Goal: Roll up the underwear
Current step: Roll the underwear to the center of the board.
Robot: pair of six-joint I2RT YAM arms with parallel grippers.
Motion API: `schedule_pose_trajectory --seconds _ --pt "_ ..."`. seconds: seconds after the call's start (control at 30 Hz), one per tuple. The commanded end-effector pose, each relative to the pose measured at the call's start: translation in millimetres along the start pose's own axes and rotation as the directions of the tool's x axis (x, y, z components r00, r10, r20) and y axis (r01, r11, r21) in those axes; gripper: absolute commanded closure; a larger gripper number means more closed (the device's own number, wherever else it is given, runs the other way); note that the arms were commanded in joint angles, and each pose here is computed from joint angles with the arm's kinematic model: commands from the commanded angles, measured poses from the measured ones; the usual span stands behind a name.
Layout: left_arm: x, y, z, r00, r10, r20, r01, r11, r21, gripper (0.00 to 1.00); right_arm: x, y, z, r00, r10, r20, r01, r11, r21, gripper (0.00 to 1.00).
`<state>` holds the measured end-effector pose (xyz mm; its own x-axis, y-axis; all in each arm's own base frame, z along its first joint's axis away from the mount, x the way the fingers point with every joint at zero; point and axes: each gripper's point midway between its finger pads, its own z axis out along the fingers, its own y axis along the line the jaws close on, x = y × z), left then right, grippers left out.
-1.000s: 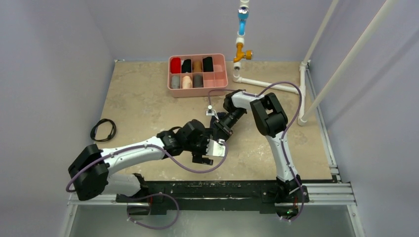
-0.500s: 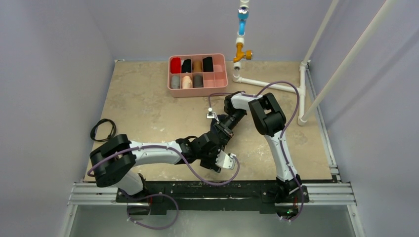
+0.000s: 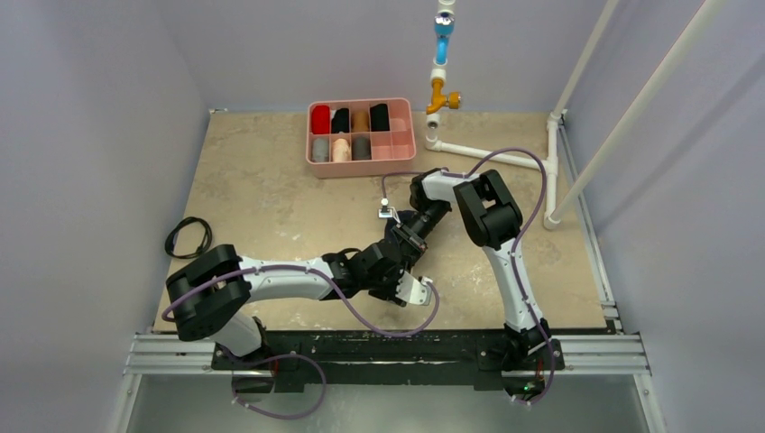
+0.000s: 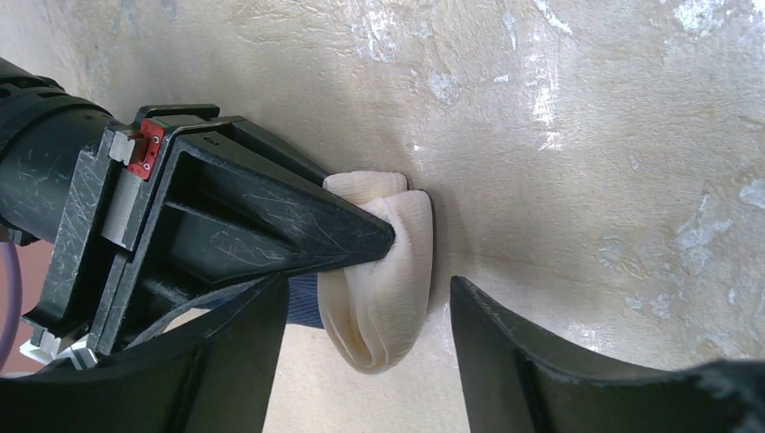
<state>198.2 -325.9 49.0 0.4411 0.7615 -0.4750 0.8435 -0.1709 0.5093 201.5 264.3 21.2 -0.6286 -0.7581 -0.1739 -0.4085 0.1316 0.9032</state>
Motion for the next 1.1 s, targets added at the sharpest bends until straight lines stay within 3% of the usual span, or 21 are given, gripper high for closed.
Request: schedule_pose_trajectory --seconds 0.0,0.3,0.63,0.67,0.73,0.77,1.03,1.07 --pt "-4 4 1 1.000 -0.015 0.014 0.016 1.000 -0.020 0.39 4 -18 0 0.997 -0.066 -0.046 0.070 0.995 0.076 1.00" --pt "9 -17 7 0.995 -0.083 -0.047 0.086 0.993 0.084 0.52 6 -17 -2 0.997 -0.065 -0.053 0.069 0.993 0.094 0.99" --pt "11 -27 9 0.964 -0.258 -0.071 0.267 0.935 0.231 0.68 1 -15 -6 0.996 -0.079 -0.046 0.084 0.988 0.128 0.95" --pt "11 -28 9 0.960 -0.270 -0.073 0.280 0.929 0.241 0.73 0 -14 -7 0.996 -0.082 -0.042 0.087 0.987 0.134 0.94" --pt "12 -31 8 0.952 -0.298 -0.077 0.308 0.916 0.257 0.94 -3 -13 -9 0.995 -0.089 -0.035 0.093 0.985 0.147 0.93" --pt "14 -32 7 0.947 -0.312 -0.078 0.322 0.909 0.263 1.00 -5 -12 -10 0.995 -0.094 -0.029 0.097 0.983 0.153 0.92" --pt "15 -38 1 0.912 -0.403 -0.078 0.405 0.851 0.335 1.00 -13 -1 -18 0.993 -0.121 -0.006 0.120 0.976 0.182 0.70" --pt "14 -38 0 0.907 -0.414 -0.079 0.415 0.842 0.343 1.00 -13 1 -19 0.992 -0.124 -0.003 0.122 0.975 0.186 0.64"
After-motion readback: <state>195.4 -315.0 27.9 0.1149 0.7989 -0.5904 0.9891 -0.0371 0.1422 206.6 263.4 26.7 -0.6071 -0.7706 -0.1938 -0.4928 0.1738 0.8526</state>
